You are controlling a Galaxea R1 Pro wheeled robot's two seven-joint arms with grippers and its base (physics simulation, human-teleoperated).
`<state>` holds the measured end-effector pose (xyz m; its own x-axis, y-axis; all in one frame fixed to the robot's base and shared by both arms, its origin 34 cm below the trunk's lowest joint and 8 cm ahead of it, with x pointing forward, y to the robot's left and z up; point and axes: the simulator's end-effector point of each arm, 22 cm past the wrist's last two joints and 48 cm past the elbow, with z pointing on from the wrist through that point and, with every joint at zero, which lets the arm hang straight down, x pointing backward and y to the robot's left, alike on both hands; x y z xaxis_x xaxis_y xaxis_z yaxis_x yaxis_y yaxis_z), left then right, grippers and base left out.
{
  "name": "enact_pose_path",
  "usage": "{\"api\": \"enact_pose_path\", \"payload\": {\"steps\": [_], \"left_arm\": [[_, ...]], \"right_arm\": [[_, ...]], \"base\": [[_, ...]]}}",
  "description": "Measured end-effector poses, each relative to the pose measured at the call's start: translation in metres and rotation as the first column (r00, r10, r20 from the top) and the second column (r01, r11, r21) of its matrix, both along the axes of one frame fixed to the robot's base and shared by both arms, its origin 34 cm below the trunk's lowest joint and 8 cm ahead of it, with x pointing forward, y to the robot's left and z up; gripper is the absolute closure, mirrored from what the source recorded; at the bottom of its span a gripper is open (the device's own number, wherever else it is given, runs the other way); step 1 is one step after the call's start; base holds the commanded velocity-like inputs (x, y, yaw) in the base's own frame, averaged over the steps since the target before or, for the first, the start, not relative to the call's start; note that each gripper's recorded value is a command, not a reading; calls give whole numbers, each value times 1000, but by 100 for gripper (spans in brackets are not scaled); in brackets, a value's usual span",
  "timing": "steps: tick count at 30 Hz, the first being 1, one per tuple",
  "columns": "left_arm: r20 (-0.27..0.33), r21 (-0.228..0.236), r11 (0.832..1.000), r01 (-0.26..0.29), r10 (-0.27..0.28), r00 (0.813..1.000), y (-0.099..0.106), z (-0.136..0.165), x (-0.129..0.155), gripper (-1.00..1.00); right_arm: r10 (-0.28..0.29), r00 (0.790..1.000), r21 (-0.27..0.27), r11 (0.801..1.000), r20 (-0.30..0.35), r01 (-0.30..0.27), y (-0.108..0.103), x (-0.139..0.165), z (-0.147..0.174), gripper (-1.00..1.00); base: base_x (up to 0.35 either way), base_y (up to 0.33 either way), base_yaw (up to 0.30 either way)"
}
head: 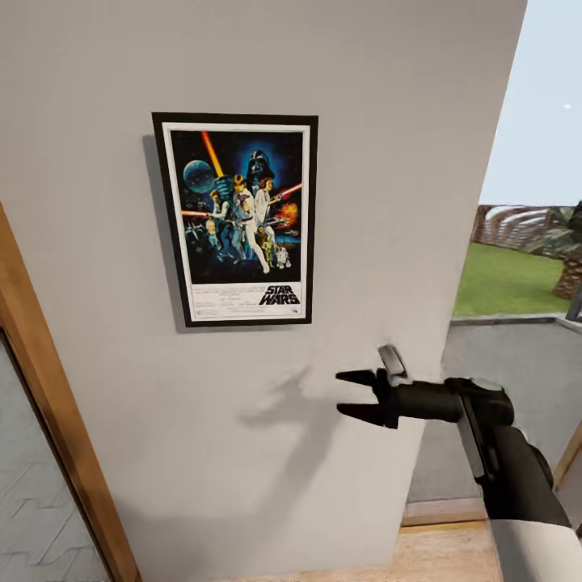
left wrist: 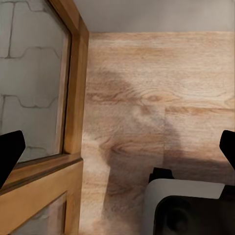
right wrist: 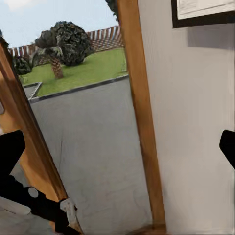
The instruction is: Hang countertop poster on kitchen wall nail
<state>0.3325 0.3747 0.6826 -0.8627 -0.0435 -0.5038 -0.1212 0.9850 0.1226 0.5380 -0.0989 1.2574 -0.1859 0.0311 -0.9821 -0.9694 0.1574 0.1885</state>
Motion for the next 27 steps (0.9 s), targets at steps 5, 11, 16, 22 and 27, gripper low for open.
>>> {"api": "enact_pose_path", "payload": {"steps": [5, 11, 16, 22, 27], "left_arm": [[13, -3, 996, -86, 86, 996, 19, 3, -2, -100], [19, -6, 992, -130, 130, 991, 28, 4, -5, -100], [19, -6, 992, -129, 129, 992, 28, 4, -5, -100], [16, -6, 993, -122, 122, 992, 25, 3, -5, -100], [6, -5, 993, -114, 114, 993, 24, 1, -8, -100]], "right_arm": [[-80, 987, -31, 997, -139, 76, -31, -61, -149, -100], [-205, 883, -68, 979, -422, 195, -79, -120, -325, -100], [-293, 776, -162, 956, -559, 244, -95, -159, -398, -100], [-491, 653, -349, 871, -576, 346, -127, -179, -464, -100], [-812, 426, -634, 580, -399, 512, -193, -165, -530, -100]], "base": [[0, 0, 0], [0, 0, 0], [0, 0, 0], [0, 0, 0], [0, 0, 0]]}}
